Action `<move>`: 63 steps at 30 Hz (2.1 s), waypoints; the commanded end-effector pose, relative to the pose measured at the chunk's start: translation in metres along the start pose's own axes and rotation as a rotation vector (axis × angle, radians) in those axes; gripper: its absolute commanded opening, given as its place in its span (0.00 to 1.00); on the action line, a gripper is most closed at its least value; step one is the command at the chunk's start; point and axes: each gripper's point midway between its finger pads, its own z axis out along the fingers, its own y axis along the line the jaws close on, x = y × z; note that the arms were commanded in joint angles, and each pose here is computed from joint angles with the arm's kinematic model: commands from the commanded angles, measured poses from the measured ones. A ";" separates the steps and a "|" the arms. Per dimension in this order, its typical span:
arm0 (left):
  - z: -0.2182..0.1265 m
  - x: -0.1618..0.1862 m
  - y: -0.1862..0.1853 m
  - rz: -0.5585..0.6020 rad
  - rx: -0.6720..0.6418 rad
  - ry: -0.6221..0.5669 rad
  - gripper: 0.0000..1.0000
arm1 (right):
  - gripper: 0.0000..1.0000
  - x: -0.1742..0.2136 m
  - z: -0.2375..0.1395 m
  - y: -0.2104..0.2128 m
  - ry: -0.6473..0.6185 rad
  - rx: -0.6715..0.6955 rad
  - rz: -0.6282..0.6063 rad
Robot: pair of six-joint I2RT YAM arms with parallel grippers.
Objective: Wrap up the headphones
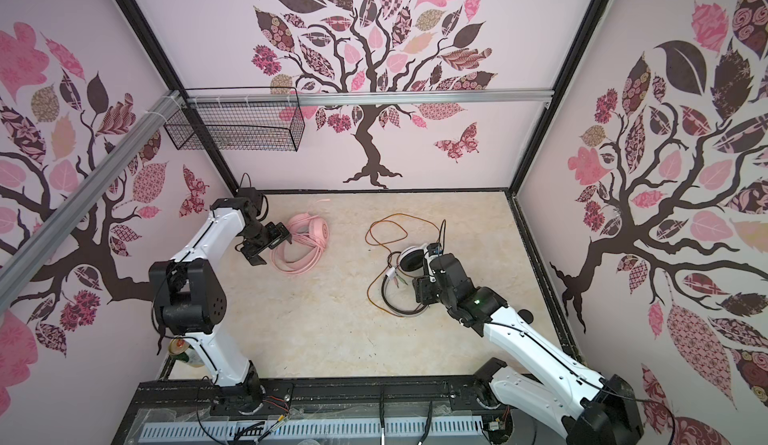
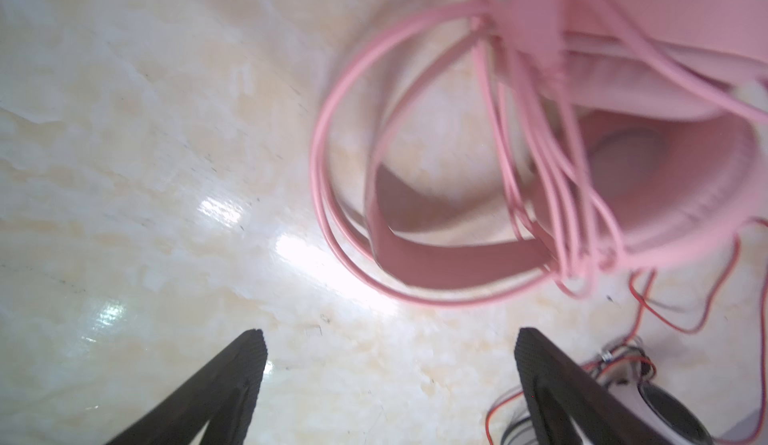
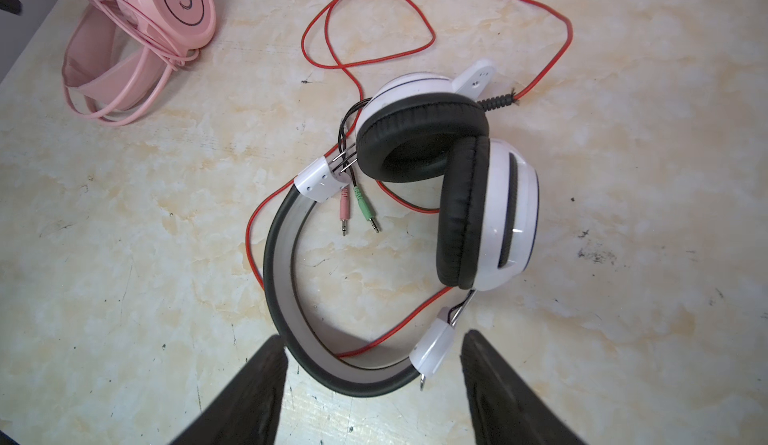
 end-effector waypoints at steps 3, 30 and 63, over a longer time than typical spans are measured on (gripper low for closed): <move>-0.064 0.037 -0.015 0.153 0.074 -0.124 0.97 | 0.69 -0.013 -0.011 0.004 -0.033 -0.012 0.020; -0.086 0.104 -0.057 0.564 0.206 -0.282 0.97 | 0.70 -0.030 0.033 -0.033 0.071 0.148 0.155; -0.078 0.182 -0.116 0.919 0.200 -0.360 0.90 | 0.65 -0.011 0.088 -0.062 0.103 0.291 0.215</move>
